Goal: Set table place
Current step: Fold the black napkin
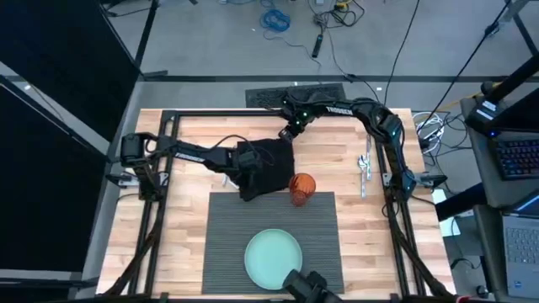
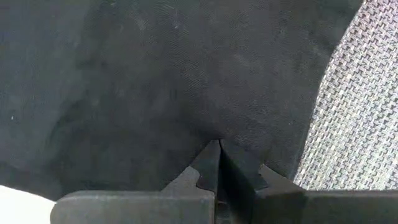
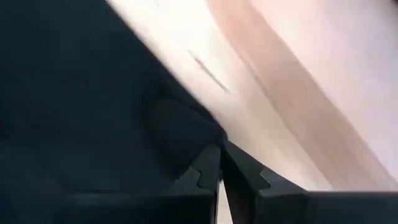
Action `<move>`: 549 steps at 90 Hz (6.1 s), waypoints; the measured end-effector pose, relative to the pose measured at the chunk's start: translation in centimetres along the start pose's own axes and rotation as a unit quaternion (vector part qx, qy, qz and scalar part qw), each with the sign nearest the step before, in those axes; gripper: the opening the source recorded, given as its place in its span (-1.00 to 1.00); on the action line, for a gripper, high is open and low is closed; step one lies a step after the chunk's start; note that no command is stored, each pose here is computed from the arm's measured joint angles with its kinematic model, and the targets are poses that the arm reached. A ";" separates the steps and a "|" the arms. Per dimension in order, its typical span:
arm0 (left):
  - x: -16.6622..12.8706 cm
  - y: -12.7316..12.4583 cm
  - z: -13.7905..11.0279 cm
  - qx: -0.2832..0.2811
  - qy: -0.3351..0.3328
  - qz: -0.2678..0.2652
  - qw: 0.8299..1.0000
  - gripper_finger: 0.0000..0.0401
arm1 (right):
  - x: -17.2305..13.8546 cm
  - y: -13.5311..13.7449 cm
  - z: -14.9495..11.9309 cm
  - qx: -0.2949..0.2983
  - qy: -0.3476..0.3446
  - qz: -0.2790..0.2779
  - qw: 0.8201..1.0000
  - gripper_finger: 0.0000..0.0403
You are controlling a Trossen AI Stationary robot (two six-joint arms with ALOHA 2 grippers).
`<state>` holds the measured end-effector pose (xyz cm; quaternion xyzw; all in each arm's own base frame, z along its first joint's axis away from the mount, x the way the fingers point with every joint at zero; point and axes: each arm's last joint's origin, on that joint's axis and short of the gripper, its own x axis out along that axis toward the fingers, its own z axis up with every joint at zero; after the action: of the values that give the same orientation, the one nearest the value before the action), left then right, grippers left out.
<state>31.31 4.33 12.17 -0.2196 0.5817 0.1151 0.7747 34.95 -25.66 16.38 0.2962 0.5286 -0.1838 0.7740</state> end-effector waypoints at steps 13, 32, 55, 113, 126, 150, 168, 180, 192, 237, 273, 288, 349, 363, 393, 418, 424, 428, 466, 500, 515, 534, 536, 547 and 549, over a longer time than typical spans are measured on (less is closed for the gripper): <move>0.0 -0.1 0.0 -0.001 -0.001 -0.001 1.000 -1.00 | -0.1 -0.6 0.0 0.007 0.001 -0.011 1.000 -1.00; 0.0 -0.1 0.0 -0.002 0.000 -0.001 1.000 -1.00 | -0.4 -1.6 0.1 0.017 -0.003 -0.023 1.000 -1.00; 0.0 -0.2 0.0 0.000 0.000 -0.002 1.000 -1.00 | -0.4 -1.6 0.1 0.025 -0.004 0.013 1.000 -0.82; -0.1 0.5 0.2 -0.013 -0.002 0.001 1.000 -1.00 | -4.9 -1.7 -0.3 0.019 -0.018 0.010 1.000 0.15; -0.7 1.0 0.7 -0.021 -0.009 0.001 1.000 -1.00 | -6.0 -0.5 -1.2 0.010 0.014 0.014 1.000 0.15; -5.0 1.1 0.8 -0.016 -0.078 0.068 0.995 -1.00 | -5.3 2.4 -1.9 -0.026 0.047 0.055 0.997 0.15; -6.4 2.3 0.6 -0.017 -0.077 0.103 0.992 -1.00 | -4.4 4.3 -2.6 -0.051 0.062 0.066 0.995 0.15; -6.6 3.3 0.7 -0.028 -0.076 0.111 0.991 -1.00 | -2.4 5.4 -4.5 -0.057 0.101 0.105 0.988 0.15; -6.7 4.0 0.8 -0.031 -0.078 0.115 0.990 -1.00 | 0.0 5.5 -6.6 -0.036 0.125 0.128 0.983 0.15; -7.0 4.9 1.6 -0.006 -0.104 0.107 0.989 -1.00 | 1.5 7.0 -5.7 -0.021 0.040 0.159 0.986 0.15; -7.0 4.8 1.8 -0.005 -0.112 0.095 0.989 -1.00 | 0.1 2.3 -4.0 0.029 -0.008 0.048 0.998 0.15; -7.1 4.9 1.8 -0.009 -0.115 0.108 0.987 -1.00 | -0.5 0.8 -2.4 0.045 -0.082 0.042 0.995 0.15; -9.1 16.3 1.5 -0.184 -0.155 -0.038 0.970 -1.00 | -1.7 -2.3 -0.9 0.029 -0.154 0.069 0.985 0.15; -9.4 17.6 1.1 -0.193 -0.161 -0.045 0.967 -1.00 | -1.9 -3.1 -0.9 0.035 -0.154 0.076 0.984 0.15; -9.2 18.8 0.5 -0.256 -0.145 0.028 0.955 -1.00 | -1.9 -3.1 -0.7 0.032 -0.161 0.079 0.983 0.15; -9.1 18.2 0.8 -0.235 -0.143 0.022 0.961 -0.91 | -1.8 -2.9 -0.8 0.033 -0.158 0.090 0.983 0.15; -9.2 17.8 1.0 -0.229 -0.144 0.016 0.963 -0.82 | -1.8 -2.9 -0.8 0.033 -0.158 0.091 0.983 0.15; -9.3 17.5 1.2 -0.225 -0.139 0.011 0.964 -0.76 | -1.8 -2.9 -0.8 0.033 -0.158 0.091 0.983 0.15; -10.5 17.0 1.5 -0.194 -0.092 0.138 0.967 -0.41 | -1.8 -2.9 -0.8 0.024 -0.156 0.104 0.982 0.15; -7.3 17.6 1.6 -0.213 -0.042 0.122 0.968 -0.41 | -1.8 -3.0 -0.7 0.075 -0.158 0.079 0.981 0.15; -5.4 17.8 1.9 -0.220 -0.028 0.124 0.967 -0.41 | -1.8 -3.0 -0.8 0.087 -0.158 0.072 0.981 0.15; -4.9 17.4 2.1 -0.211 -0.027 0.128 0.969 -0.41 | -1.7 -2.8 -0.8 0.083 -0.158 0.072 0.981 0.15; -5.1 17.4 2.1 -0.211 -0.028 0.128 0.969 -0.41 | -1.7 -2.8 -0.8 0.083 -0.158 0.072 0.981 0.15; -5.9 17.3 1.9 -0.204 -0.013 0.135 0.970 -0.41 | -1.7 -2.8 -0.8 0.083 -0.157 0.071 0.981 0.15; -6.1 17.3 1.8 -0.203 -0.011 0.136 0.970 -0.41 | -1.7 -2.8 -0.8 0.083 -0.157 0.072 0.981 0.15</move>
<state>23.52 20.82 14.87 -0.2899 0.5623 0.3377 0.6969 32.07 -27.36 17.01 0.3635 0.3607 -0.2153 0.8315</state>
